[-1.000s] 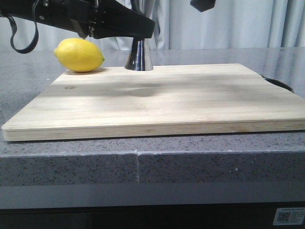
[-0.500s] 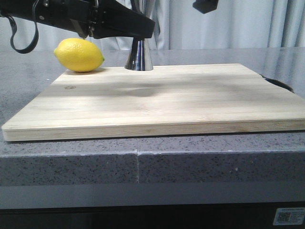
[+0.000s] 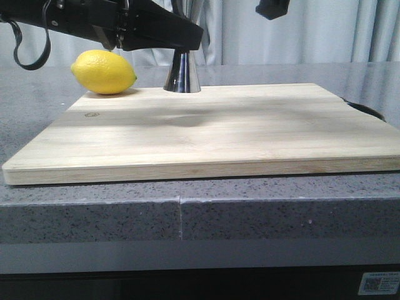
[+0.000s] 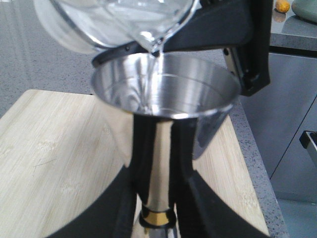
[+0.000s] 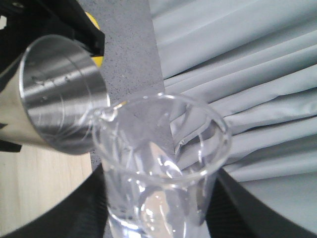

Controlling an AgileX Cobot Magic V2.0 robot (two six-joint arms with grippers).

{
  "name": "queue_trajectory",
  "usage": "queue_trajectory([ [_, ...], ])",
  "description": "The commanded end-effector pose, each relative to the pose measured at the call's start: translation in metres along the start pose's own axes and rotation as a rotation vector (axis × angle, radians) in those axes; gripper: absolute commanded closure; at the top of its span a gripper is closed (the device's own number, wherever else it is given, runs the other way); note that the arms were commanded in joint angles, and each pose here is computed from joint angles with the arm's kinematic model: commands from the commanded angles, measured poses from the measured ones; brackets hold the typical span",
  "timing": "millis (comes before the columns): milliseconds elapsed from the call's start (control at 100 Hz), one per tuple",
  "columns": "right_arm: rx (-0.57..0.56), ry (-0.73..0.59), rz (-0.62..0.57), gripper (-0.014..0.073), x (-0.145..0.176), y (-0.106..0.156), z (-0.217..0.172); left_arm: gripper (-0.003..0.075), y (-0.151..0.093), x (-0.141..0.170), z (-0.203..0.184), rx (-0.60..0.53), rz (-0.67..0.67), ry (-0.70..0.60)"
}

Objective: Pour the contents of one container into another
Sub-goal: 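Pour liquid from the beaker into the jigger held by left gripper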

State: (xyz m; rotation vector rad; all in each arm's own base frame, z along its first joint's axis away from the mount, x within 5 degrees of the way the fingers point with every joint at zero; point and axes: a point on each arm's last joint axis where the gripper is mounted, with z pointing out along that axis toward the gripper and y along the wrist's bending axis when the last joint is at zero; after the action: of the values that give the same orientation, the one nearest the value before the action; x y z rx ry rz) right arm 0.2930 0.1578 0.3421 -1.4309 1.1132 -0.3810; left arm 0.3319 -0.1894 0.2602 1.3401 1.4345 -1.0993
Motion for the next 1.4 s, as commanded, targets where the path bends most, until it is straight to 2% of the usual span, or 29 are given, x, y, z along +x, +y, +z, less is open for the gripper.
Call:
queue_trajectory([
  [0, 0.070, -0.035, -0.014, 0.0318, -0.011, -0.022, -0.011, 0.0608, -0.021, -0.038, -0.008, 0.136, 0.058, -0.152],
  [200, 0.103, -0.042, -0.021, 0.0318, -0.015, -0.033, -0.013, 0.0608, -0.021, -0.038, -0.008, 0.136, 0.058, -0.152],
  [1390, 0.086, -0.034, -0.114, 0.0318, -0.015, -0.031, -0.012, 0.0608, -0.021, -0.038, -0.008, 0.134, 0.058, -0.151],
])
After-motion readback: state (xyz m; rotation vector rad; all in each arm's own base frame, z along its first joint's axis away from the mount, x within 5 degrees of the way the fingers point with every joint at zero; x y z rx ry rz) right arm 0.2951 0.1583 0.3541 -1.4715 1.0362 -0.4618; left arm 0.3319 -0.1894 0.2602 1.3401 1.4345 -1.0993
